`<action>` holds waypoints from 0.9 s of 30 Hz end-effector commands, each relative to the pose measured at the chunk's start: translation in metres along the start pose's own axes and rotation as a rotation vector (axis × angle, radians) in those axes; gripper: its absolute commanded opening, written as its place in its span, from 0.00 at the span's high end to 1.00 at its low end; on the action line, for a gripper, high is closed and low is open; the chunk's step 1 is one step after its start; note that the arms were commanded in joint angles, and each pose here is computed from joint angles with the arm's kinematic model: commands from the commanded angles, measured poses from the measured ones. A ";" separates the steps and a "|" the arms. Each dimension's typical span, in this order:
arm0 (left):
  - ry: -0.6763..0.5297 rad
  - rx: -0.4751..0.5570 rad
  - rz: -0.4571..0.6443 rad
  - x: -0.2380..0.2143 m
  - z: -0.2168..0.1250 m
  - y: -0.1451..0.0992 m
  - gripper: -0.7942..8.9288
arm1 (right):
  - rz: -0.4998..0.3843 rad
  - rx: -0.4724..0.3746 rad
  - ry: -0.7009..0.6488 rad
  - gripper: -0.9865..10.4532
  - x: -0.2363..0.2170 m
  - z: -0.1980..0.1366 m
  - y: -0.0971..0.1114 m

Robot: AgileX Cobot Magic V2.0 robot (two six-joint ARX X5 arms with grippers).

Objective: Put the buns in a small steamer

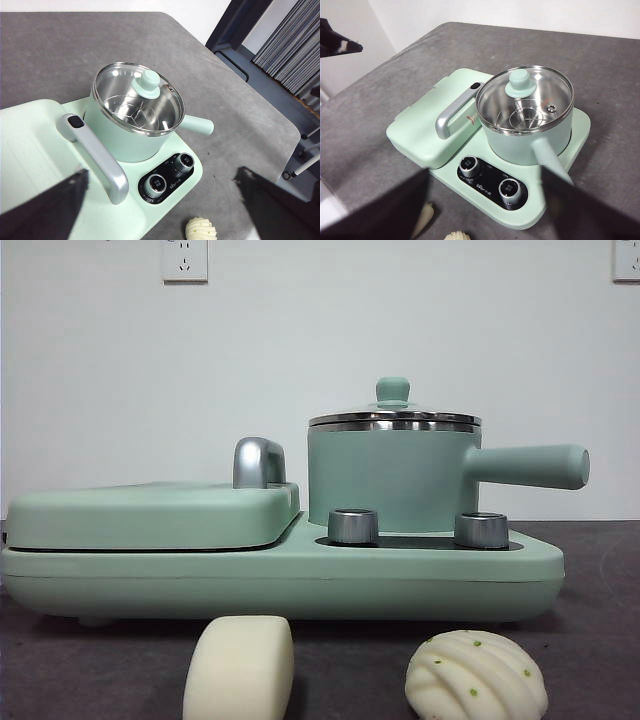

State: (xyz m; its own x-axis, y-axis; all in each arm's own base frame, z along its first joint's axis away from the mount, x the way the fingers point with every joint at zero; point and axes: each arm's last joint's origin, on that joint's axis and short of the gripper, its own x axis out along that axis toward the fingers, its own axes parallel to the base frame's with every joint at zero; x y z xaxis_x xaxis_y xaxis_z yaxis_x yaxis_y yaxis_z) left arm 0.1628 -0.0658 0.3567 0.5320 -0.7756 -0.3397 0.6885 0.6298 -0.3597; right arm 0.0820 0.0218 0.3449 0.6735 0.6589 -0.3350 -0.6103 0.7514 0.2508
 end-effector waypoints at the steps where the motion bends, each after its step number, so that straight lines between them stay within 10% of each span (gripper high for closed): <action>1: -0.019 0.026 -0.015 -0.001 0.006 -0.003 0.37 | 0.001 -0.019 -0.012 0.51 -0.002 0.004 0.001; 27: 0.141 -0.059 -0.036 0.048 0.042 0.015 0.38 | 0.001 -0.018 -0.013 0.46 -0.002 0.004 0.001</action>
State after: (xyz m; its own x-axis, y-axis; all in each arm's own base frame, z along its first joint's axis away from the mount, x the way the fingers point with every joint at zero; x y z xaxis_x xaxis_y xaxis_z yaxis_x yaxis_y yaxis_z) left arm 0.2126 -0.0914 0.3658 0.4375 -0.7787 -0.4497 0.6575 0.6182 -0.4308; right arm 0.0820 0.0218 0.3449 0.6737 0.6589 -0.3348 -0.6106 0.7514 0.2502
